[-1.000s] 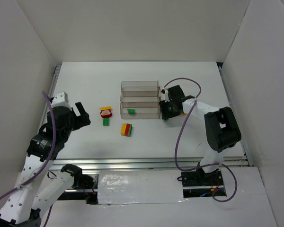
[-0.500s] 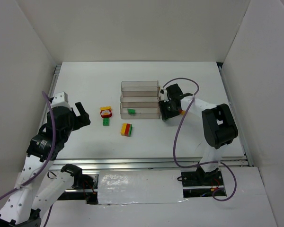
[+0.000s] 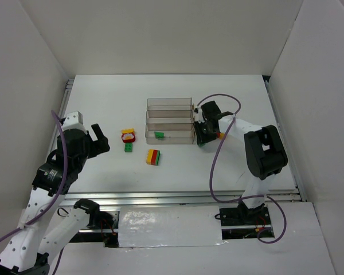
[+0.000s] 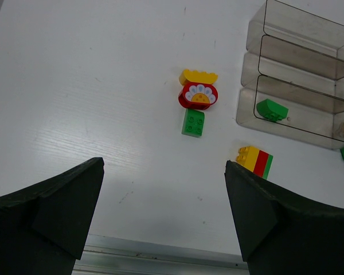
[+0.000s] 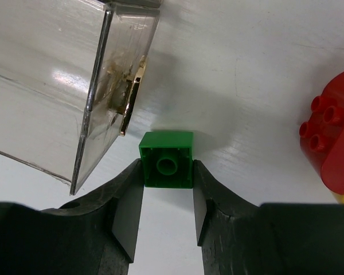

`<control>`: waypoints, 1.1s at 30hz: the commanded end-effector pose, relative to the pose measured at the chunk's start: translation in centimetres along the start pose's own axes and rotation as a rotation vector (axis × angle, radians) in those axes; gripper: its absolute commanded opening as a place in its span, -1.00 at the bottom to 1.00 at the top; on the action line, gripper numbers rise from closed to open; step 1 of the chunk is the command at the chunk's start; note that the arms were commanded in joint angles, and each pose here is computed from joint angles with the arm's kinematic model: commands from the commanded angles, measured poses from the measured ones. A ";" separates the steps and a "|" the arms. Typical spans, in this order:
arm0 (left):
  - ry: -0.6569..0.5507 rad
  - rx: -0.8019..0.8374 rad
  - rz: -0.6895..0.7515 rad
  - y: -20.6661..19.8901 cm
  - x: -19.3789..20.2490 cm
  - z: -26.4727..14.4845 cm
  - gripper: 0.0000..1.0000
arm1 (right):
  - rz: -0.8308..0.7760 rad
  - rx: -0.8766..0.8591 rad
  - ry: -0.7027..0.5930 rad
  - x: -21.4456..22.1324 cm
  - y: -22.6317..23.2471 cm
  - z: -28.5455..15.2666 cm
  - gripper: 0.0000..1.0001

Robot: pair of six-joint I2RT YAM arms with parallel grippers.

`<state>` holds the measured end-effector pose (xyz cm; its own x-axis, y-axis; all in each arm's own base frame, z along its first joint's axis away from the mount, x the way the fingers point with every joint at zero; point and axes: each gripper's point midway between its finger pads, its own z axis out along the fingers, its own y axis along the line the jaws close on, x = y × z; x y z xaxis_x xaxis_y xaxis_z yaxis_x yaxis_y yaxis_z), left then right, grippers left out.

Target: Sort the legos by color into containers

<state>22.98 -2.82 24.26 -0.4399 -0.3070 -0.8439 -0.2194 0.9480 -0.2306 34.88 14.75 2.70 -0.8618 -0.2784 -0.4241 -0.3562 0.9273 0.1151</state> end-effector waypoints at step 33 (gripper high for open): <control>0.003 -0.075 0.019 0.8 -0.1 1.0 0.99 | 0.316 0.152 -0.303 -12.4 14.0 -4.1 -0.40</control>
<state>23.50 -1.91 23.25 -0.4606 -0.2941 -0.8374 -0.2794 0.9436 -0.1777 38.42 29.53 11.10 -0.7989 0.0452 -0.5998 -0.0461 0.9896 0.1361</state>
